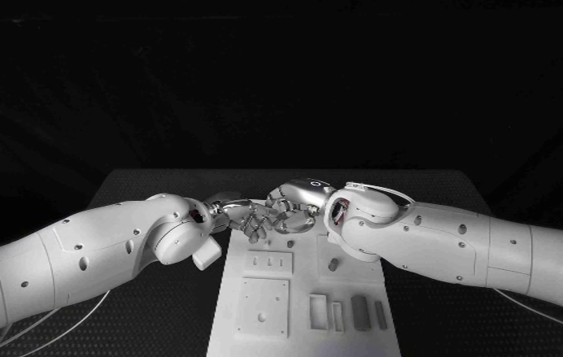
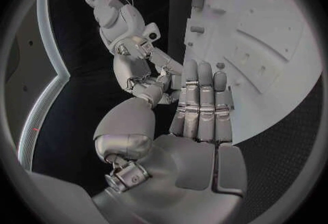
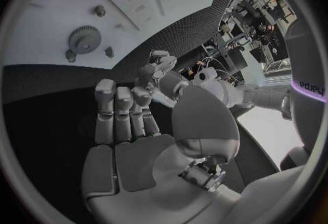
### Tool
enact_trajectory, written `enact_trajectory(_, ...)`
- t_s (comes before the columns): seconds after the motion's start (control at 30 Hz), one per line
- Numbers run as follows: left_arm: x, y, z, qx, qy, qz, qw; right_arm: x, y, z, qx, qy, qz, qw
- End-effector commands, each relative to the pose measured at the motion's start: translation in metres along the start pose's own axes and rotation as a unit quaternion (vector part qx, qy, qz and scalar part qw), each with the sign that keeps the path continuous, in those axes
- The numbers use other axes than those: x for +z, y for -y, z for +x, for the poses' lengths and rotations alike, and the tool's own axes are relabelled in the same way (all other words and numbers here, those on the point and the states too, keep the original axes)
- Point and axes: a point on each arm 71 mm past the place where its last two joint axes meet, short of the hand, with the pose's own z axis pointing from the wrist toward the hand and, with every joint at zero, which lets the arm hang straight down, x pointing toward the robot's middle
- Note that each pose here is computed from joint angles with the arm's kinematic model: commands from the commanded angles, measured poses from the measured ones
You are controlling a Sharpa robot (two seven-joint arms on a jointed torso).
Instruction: Assemble the parts on the task board
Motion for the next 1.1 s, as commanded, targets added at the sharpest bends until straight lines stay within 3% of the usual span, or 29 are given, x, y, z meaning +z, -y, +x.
enact_trajectory(0.03,0.0013,0.0037,0.0019,-0.007,-0.006,0.007,1.0,0.0002,-0.0055,0.0041,0.005,-0.013,-0.011,1.0)
enact_trajectory(1.1,0.0016,0.0011,0.0048,0.007,-0.015,-0.017,1.0,-0.0002,-0.0109,0.0055,0.007,-0.015,-0.015,1.0)
